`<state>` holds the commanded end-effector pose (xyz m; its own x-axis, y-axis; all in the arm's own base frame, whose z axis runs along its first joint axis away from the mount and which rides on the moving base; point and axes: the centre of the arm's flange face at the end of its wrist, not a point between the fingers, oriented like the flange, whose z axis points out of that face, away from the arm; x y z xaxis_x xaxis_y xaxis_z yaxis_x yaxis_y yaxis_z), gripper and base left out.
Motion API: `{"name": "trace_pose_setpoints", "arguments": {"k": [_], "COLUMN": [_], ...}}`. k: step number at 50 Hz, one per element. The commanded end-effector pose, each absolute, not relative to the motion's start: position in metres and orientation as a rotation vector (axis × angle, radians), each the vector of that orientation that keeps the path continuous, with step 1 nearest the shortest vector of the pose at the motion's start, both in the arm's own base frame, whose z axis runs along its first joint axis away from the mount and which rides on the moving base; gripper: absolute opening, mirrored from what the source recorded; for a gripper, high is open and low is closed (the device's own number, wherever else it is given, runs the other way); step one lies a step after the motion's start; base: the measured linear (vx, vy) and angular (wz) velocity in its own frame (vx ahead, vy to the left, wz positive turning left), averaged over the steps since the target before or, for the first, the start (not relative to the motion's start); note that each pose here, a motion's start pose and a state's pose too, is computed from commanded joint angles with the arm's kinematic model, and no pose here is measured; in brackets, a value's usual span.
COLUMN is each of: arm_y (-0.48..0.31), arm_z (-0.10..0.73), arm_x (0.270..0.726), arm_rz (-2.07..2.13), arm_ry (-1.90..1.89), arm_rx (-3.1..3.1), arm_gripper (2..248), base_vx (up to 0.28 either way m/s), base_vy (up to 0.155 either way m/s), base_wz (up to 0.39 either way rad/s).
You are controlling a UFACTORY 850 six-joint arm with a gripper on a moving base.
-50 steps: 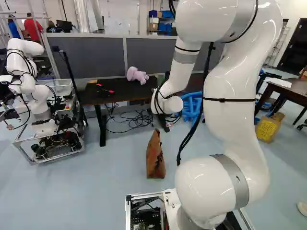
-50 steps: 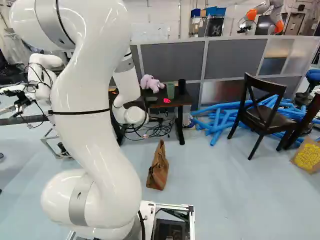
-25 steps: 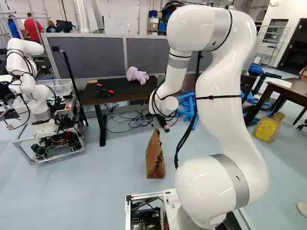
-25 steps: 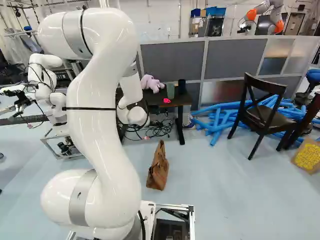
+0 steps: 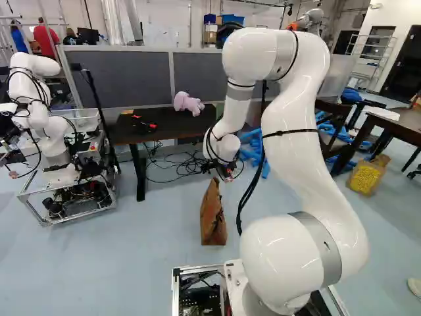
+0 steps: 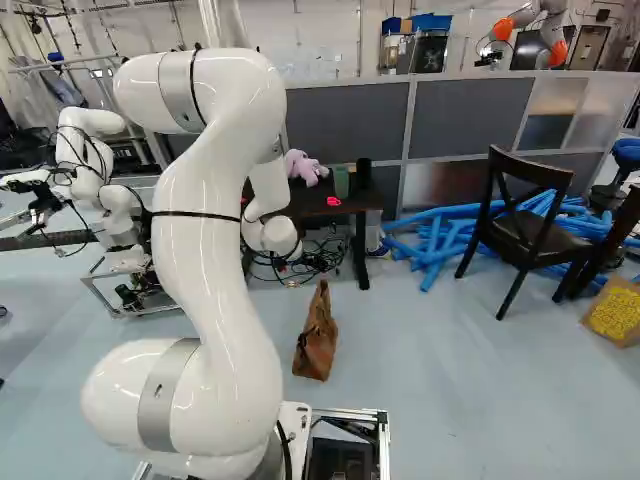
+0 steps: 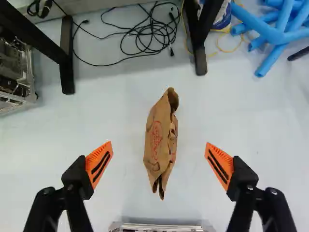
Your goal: Pick up the bag on the ground and place it on the table
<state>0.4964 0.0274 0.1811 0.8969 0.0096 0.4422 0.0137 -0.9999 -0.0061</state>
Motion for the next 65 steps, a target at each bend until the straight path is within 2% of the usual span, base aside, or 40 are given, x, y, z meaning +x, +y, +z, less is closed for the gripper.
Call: {"name": "trace_pose_setpoints", "arguments": {"k": [22,65], "arm_y": [0.024,0.021], "arm_z": [0.145,0.081], "arm_x": [0.503,0.536], "arm_rz": [-0.476,-0.406], "arm_ry": [0.057,0.181], "arm_rx": [-3.1,-3.111], "arm_gripper": [247,247], "base_vx": [0.0,0.0], "base_vy": [0.0,0.0], "base_wz": [0.0,0.0]}}
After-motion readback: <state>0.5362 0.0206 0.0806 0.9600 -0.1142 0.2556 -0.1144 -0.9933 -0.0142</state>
